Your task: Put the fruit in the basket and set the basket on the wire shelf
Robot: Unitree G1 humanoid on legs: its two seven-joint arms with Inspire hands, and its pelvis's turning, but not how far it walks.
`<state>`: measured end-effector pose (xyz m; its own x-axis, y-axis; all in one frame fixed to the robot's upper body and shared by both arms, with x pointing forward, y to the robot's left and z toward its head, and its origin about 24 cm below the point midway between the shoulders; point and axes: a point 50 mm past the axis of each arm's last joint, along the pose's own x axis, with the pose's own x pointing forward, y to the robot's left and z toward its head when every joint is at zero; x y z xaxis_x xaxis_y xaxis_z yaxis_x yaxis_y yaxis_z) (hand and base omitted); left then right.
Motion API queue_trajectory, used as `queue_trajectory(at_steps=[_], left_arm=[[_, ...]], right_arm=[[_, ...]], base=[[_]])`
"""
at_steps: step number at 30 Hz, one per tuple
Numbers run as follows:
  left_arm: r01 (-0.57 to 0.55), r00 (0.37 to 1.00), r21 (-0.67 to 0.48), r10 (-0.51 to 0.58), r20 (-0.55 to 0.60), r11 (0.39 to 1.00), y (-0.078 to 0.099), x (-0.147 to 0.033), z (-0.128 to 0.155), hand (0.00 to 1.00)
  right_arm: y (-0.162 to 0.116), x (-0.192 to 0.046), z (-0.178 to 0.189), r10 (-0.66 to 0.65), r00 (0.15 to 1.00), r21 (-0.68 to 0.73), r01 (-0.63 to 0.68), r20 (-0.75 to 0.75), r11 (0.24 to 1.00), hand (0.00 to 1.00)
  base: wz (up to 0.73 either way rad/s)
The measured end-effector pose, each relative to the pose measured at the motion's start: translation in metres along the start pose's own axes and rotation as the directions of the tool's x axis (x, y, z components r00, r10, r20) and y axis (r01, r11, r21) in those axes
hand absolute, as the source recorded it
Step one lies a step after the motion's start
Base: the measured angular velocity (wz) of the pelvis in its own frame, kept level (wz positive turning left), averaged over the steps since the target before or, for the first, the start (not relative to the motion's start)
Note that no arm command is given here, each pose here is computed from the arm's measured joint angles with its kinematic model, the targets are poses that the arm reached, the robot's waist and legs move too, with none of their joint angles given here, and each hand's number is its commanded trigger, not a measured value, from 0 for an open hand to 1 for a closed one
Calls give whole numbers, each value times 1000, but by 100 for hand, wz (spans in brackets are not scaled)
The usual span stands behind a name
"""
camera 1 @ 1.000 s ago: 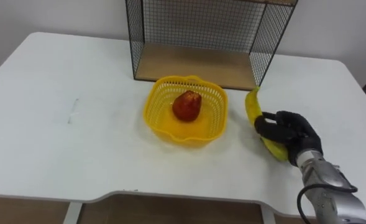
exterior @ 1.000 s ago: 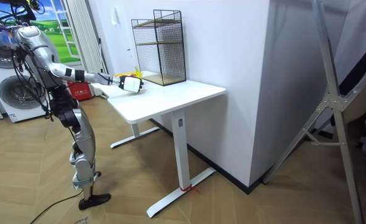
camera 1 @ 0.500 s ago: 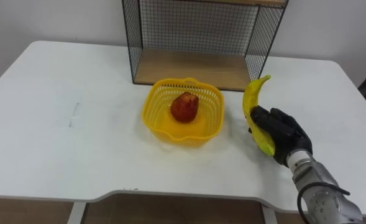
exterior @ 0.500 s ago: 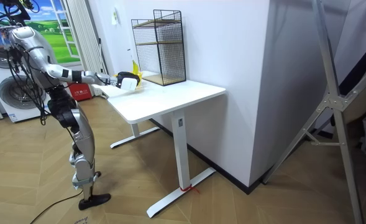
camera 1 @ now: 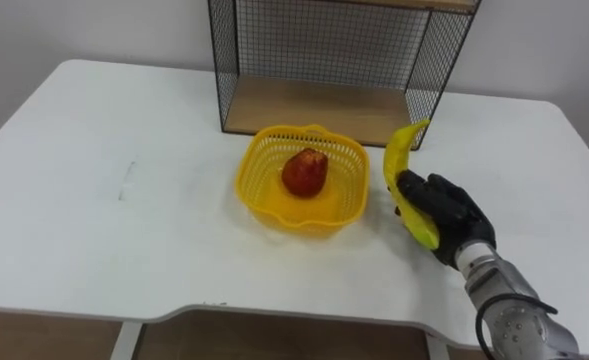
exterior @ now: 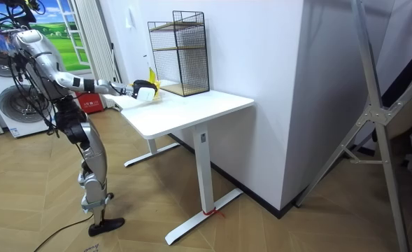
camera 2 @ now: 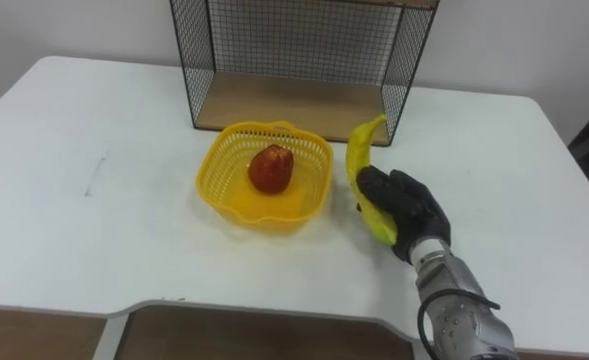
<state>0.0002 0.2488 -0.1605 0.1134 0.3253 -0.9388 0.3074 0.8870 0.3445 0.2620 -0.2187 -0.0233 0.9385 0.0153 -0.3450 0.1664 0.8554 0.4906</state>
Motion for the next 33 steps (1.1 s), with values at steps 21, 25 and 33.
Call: queue_trajectory(at_steps=[21, 25, 33], left_arm=[[8, 1000, 2, -8, 2, 1000, -3, 0, -3, 0], [7, 1000, 2, -7, 6, 1000, -3, 0, -2, 0], [13, 1000, -1, -13, 10, 1000, -4, 1, 0, 0]], right_arm=[[45, 10, 33, 142, 984, -144, -126, 111, 982, 100], [49, 11, 37, 155, 980, -218, -126, 122, 968, 100], [51, 12, 41, 153, 979, -390, -91, 131, 916, 100]], base=[[0], [0], [0]])
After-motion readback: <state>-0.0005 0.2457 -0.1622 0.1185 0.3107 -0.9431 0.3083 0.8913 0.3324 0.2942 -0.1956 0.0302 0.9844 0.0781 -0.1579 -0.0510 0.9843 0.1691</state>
